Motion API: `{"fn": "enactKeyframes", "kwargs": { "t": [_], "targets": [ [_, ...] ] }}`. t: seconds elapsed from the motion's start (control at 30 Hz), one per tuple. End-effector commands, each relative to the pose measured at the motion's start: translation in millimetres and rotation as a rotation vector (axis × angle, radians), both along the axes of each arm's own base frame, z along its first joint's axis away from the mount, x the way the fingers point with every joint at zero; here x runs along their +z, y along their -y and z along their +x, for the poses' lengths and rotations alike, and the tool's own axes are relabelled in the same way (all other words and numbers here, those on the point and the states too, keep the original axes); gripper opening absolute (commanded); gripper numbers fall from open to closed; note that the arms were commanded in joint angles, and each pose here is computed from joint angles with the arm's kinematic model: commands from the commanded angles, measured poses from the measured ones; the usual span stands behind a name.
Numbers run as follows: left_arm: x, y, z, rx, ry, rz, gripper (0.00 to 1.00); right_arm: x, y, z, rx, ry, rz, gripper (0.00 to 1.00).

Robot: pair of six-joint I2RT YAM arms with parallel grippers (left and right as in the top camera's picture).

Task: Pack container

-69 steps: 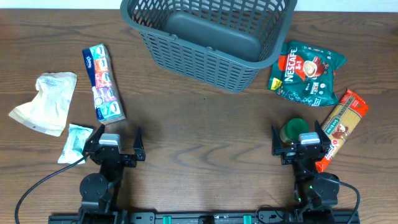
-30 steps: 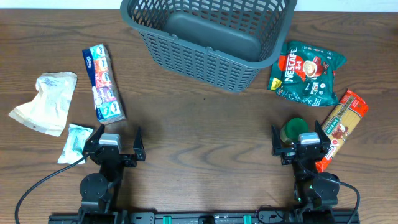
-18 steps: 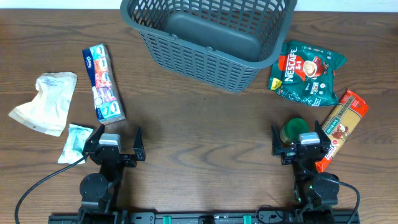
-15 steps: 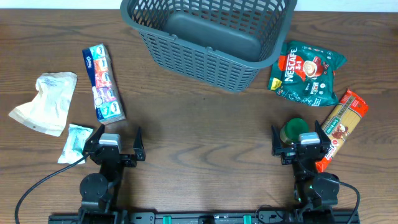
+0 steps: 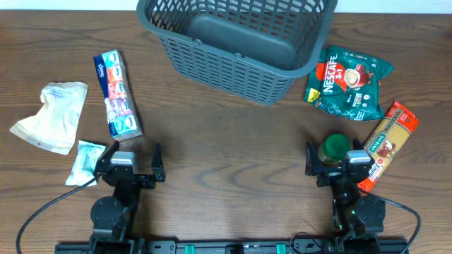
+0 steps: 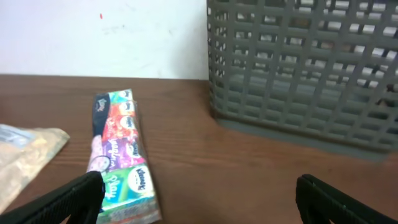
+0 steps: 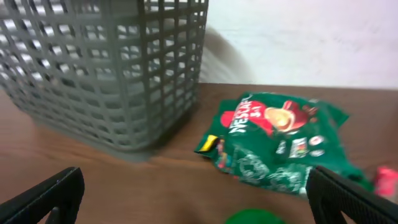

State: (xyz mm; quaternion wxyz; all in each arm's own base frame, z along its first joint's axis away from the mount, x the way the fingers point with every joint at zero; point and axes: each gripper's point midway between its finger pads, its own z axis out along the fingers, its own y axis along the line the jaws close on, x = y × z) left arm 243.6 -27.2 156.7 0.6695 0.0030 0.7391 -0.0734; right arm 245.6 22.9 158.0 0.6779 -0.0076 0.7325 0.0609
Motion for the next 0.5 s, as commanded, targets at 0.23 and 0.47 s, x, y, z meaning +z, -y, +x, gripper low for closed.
{"fn": "enactKeyframes", "kwargs": {
  "t": [0.23,0.47],
  "targets": [
    [70,2,4,0.001,0.03,-0.163,0.99,82,-4,-8,0.019,0.033,0.134,0.99],
    [148,10,40,-0.015,-0.047,-0.148,0.98,125,-8,15,0.021,-0.144,0.093,0.99]
  ]
}}
